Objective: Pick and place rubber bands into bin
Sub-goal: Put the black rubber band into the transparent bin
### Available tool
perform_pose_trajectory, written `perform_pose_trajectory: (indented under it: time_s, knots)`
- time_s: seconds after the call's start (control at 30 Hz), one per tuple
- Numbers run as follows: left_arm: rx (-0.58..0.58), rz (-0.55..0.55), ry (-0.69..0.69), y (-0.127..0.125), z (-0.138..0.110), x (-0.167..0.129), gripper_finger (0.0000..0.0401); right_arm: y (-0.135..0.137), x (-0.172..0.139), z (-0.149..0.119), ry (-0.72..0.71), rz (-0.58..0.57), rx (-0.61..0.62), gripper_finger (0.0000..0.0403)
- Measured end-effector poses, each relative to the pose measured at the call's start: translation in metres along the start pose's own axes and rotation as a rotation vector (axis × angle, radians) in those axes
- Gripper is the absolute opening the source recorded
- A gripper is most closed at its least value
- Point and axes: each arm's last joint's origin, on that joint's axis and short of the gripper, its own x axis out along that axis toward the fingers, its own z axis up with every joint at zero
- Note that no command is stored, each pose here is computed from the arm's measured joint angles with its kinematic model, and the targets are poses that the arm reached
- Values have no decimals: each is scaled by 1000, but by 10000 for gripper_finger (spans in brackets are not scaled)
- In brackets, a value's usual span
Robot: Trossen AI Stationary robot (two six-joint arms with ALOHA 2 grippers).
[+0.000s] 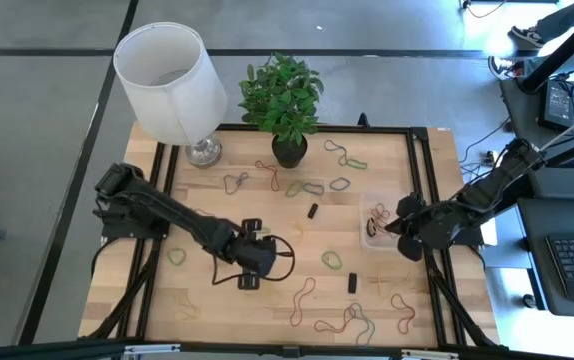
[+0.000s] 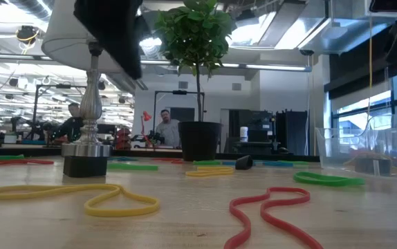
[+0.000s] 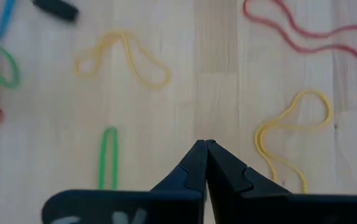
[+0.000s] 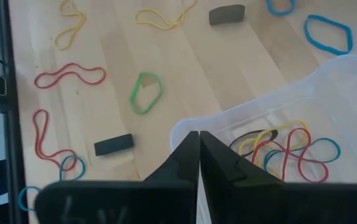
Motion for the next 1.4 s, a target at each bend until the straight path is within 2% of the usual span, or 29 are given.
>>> perform_pose_trajectory:
  time_s: [0.23, 0.37, 0.5, 0.7, 0.83, 0.93, 1.07, 1.2, 1.4]
  knots:
    - [-36, -28, 199, 1, -9, 30, 65, 0, -1, 0, -2, 7, -1, 16]
    - [-69, -3, 296, -1, -15, 51, 101, 0, -1, 0, -1, 5, -2, 16]
    - [-62, 23, 342, -3, -19, 68, 121, 0, -1, -1, 0, 5, -2, 16]
    - [-55, 42, 411, -4, -28, 85, 108, 0, -1, 0, -3, 9, 2, 17]
    - [-50, 11, 425, -5, -28, 88, 59, 0, -1, 0, -5, 10, 4, 17]
    - [-54, -1, 382, -6, -24, 86, 12, 1, -1, 1, -28, 11, 11, 17]
    - [-63, 38, 273, -4, -11, 66, 4, 6, -1, 7, -122, 24, 45, 17]
    - [-76, 83, 112, 4, 6, 30, 4, 12, 2, 13, -228, 7, 51, 17]
    - [-130, 115, -205, 29, 25, -33, 4, 31, 18, 22, -290, 5, -18, 34]
